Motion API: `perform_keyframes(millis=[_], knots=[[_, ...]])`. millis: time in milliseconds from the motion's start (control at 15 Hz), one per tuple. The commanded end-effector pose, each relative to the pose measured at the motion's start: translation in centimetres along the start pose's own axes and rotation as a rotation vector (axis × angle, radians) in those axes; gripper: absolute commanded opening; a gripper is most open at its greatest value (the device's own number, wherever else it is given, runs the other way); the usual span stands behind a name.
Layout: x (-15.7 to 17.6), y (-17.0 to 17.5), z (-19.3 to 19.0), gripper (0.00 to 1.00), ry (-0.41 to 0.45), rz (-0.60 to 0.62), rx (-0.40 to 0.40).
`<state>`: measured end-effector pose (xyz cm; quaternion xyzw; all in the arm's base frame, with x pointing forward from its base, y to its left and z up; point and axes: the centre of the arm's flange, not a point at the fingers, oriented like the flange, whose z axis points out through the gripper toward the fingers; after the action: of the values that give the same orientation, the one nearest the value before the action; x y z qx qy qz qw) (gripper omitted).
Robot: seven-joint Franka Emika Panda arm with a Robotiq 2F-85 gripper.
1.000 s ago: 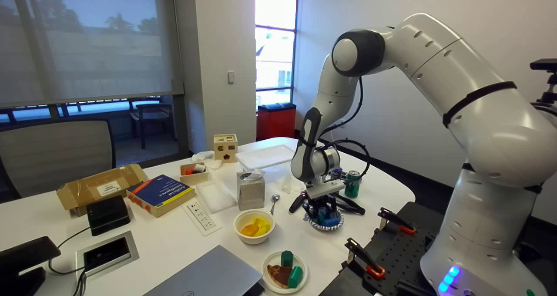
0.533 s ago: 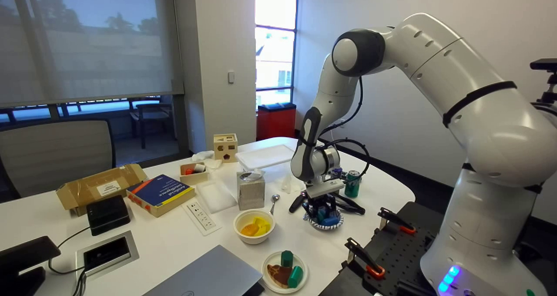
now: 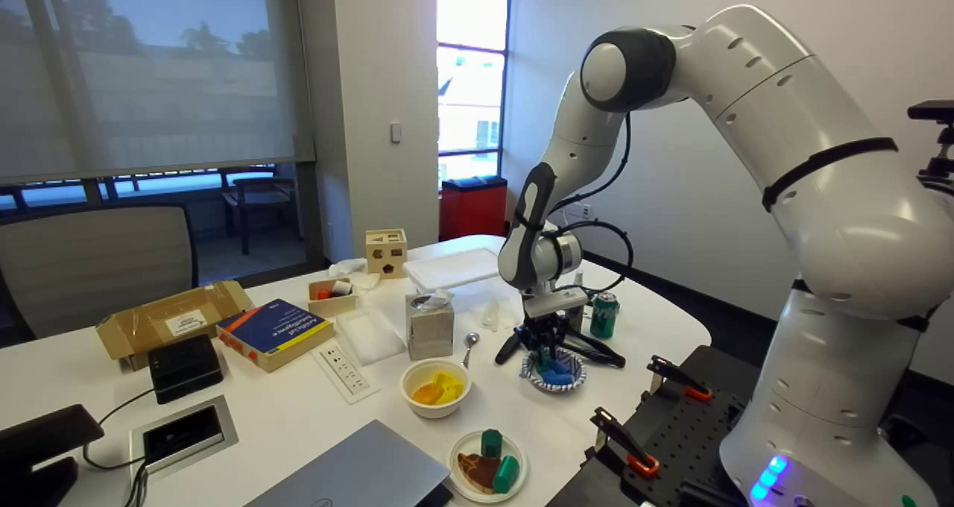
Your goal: Pick up the green cylinder and put it onto the plate
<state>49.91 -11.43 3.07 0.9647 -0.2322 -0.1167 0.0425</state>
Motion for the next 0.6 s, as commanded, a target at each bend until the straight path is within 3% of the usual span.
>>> perform_keyframes(millis=[0, 200, 267, 333, 467, 533], knots=[[-1.4, 0.1, -3.3, 0.12, 0.015, -0.105, 0.074], [-1.8, -0.9, -4.0, 0.12, 0.021, -0.155, 0.085], [-1.8, -1.0, -4.0, 0.31, 0.017, -0.156, 0.088], [-1.8, -1.1, -3.9, 0.61, 0.014, -0.147, 0.084], [-1.8, -1.0, -3.2, 0.57, 0.006, -0.13, 0.075], [-1.8, -0.8, -3.0, 0.63, 0.006, -0.119, 0.07]])
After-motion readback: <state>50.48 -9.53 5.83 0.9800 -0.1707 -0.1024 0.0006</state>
